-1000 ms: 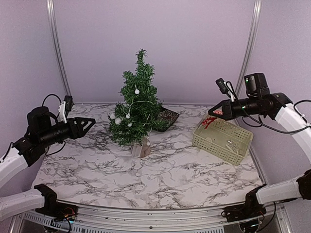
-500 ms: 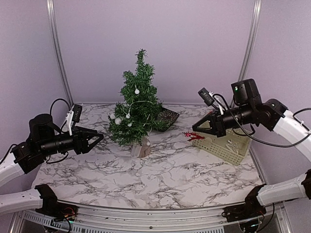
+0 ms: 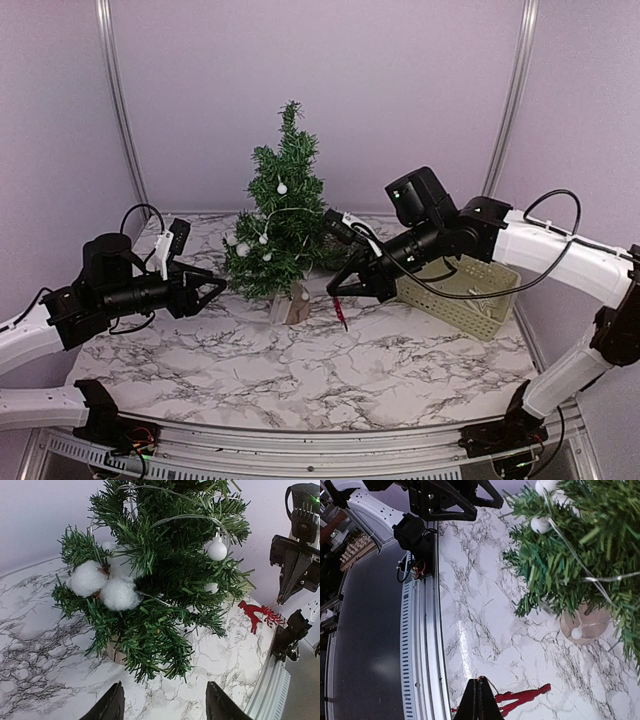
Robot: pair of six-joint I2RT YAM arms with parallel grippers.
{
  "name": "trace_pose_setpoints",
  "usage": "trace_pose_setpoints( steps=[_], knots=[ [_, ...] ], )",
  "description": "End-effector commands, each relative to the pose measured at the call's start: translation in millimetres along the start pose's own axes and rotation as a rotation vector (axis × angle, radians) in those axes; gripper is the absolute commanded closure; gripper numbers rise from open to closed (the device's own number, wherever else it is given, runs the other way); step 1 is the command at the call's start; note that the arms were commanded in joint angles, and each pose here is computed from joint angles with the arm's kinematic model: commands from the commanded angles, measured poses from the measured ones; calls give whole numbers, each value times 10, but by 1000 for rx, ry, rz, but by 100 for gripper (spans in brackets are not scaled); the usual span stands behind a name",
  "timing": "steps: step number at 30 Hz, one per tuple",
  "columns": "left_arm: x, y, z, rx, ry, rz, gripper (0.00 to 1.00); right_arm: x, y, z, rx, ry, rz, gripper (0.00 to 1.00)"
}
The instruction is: Decorate the small christmas tree
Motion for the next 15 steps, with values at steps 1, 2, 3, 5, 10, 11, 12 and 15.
trace_pose_setpoints(
  steps=[1, 2, 3, 5, 10, 11, 12, 15],
  knots=[
    [-28, 129, -46, -40, -16, -61, 45, -128, 301, -3, 124, -12, -44, 100],
    [-34, 130, -43, -42, -15, -64, 45, -169, 320, -26, 129, -13, -40, 100],
    [-40, 131, -40, -43, -14, -66, 45, -198, 343, -53, 133, -17, -38, 100],
    [-59, 132, -35, -46, -13, -65, 46, -254, 382, -115, 140, -33, -32, 100],
    [-81, 151, -29, -46, -10, -76, 46, -359, 470, -241, 157, -68, -13, 100],
    [-83, 148, -24, -46, -8, -78, 46, -382, 473, -273, 155, -73, -10, 100],
    [-85, 143, -20, -46, -7, -78, 46, -397, 483, -284, 157, -75, -9, 100],
    [-93, 116, -7, -46, -4, -72, 46, -439, 492, -331, 157, -87, -4, 100]
  ],
)
Point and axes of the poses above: each gripper's point midway between its finger pads, its own x axis back along the fingers, its own z axis along the line the jaws close on, y = z × x, the point moved 6 cm from there along x, back along the fingers, and after that the axes turned 6 degrees about x, right-handed, at the moved point
